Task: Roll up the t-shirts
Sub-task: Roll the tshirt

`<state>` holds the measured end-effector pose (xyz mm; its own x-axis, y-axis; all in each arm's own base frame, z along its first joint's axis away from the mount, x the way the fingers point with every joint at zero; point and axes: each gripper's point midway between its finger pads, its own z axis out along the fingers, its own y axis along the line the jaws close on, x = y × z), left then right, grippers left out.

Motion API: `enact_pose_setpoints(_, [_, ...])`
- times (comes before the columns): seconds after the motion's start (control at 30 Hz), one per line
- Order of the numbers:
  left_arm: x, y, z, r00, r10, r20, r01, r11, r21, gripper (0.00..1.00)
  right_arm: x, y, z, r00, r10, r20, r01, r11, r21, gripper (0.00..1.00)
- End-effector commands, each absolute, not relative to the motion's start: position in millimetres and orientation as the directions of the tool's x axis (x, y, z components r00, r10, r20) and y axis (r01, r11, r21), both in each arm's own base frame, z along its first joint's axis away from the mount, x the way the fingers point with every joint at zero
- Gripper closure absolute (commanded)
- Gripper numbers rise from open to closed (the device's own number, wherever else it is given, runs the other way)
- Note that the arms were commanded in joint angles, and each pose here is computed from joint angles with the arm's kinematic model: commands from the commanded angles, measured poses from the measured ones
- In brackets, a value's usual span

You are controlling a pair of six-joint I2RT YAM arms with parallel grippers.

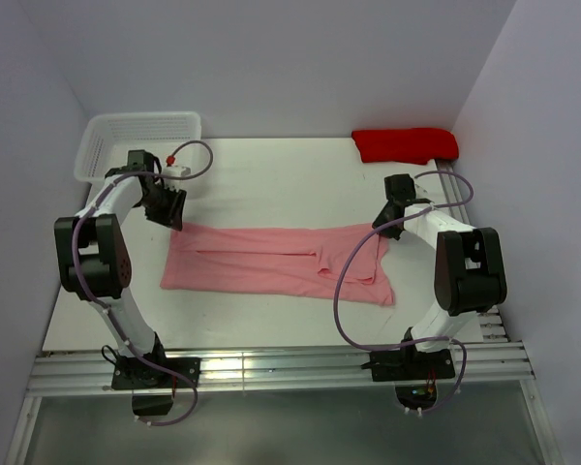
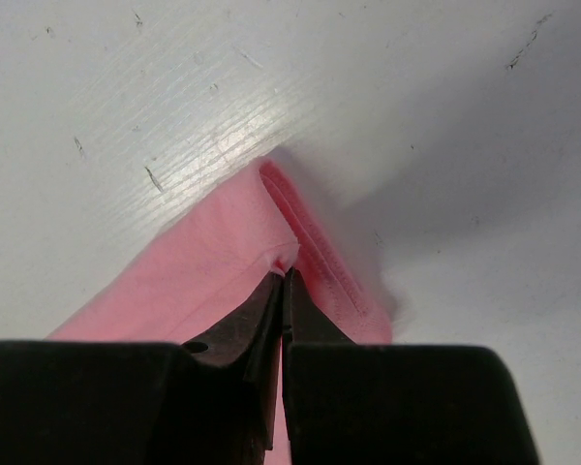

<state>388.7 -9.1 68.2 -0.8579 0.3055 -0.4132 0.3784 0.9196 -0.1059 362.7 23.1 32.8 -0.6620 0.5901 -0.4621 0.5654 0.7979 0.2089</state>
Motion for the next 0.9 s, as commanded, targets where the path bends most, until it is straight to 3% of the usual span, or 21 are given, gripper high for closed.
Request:
enact_pose_setpoints(0.0, [372.6, -16.1, 64.8, -0.858, 0.343, -0.382, 0.423, 0.894, -0.148, 0.54, 375.6, 15.4, 56.6, -0.624, 0.583, -0.52, 0.556, 0.799, 0.229, 0.95])
enact_pose_setpoints(0.23, [363.8, -29.7, 56.3, -0.867, 0.349, -0.355, 0.444, 0.864, -0.236, 0.53, 373.9, 15.2, 54.6, -0.628, 0.582, -0.517, 0.555, 0.8, 0.226, 0.95])
enact_pose_setpoints(0.43, [362.5, -27.0, 48.7, -0.878, 0.341, -0.335, 0.427, 0.876, -0.227, 0.59, 374.2, 15.4, 54.0, -0.63, 0.581, -0.515, 0.554, 0.801, 0.225, 0.96])
enact_pose_setpoints(0.47, [363.8, -26.1, 48.4, -0.879, 0.337, -0.338, 0.422, 0.88, -0.22, 0.62, 374.1, 15.6, 53.5, -0.632, 0.578, -0.516, 0.553, 0.803, 0.223, 0.96])
enact_pose_setpoints(0.57, [366.4, -23.2, 49.4, -0.88, 0.327, -0.344, 0.41, 0.889, -0.203, 0.86, 374.8, 15.0, 52.7, -0.634, 0.576, -0.516, 0.553, 0.804, 0.217, 0.96])
enact_pose_setpoints(0.67, [369.3, -19.5, 49.1, -0.881, 0.32, -0.347, 0.398, 0.899, -0.181, 1.0, 375.1, 14.2, 52.1, -0.635, 0.575, -0.516, 0.554, 0.804, 0.215, 0.96])
enact_pose_setpoints(0.87, [374.5, -5.4, 45.7, -0.893, 0.29, -0.345, 0.348, 0.93, -0.119, 1.0, 374.1, 10.4, 50.9, -0.634, 0.578, -0.514, 0.563, 0.8, 0.206, 0.96])
